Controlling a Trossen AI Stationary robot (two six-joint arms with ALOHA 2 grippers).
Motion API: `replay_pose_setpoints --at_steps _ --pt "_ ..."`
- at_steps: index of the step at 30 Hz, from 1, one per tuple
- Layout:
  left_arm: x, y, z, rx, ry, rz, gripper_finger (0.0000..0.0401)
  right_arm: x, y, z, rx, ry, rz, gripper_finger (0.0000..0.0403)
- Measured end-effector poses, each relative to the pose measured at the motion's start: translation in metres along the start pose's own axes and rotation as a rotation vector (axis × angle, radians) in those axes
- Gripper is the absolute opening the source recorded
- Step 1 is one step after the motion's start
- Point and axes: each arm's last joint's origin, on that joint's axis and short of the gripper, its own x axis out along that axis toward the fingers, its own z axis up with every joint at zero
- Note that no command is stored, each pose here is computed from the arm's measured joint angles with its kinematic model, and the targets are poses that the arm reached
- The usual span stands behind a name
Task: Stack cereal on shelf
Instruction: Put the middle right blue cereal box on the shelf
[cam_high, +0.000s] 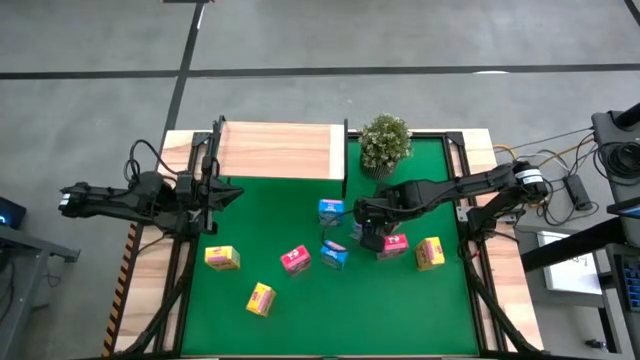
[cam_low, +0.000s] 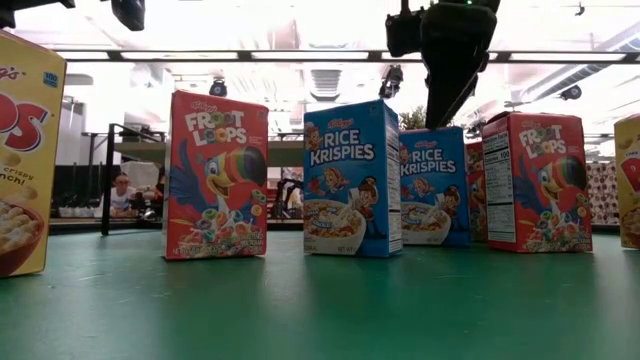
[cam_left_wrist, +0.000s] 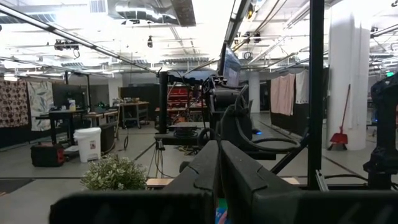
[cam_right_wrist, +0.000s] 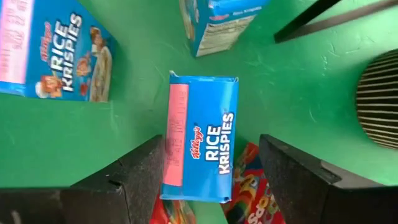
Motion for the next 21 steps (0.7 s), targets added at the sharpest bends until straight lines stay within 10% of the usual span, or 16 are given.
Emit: replay_pose_setpoints --at_steps 21 --pt "0.000 0.000 0.000 0.000 0.000 0.000 0.0000 0.028 0.002 -0.009 0.015 -0.060 0.026 0.0237"
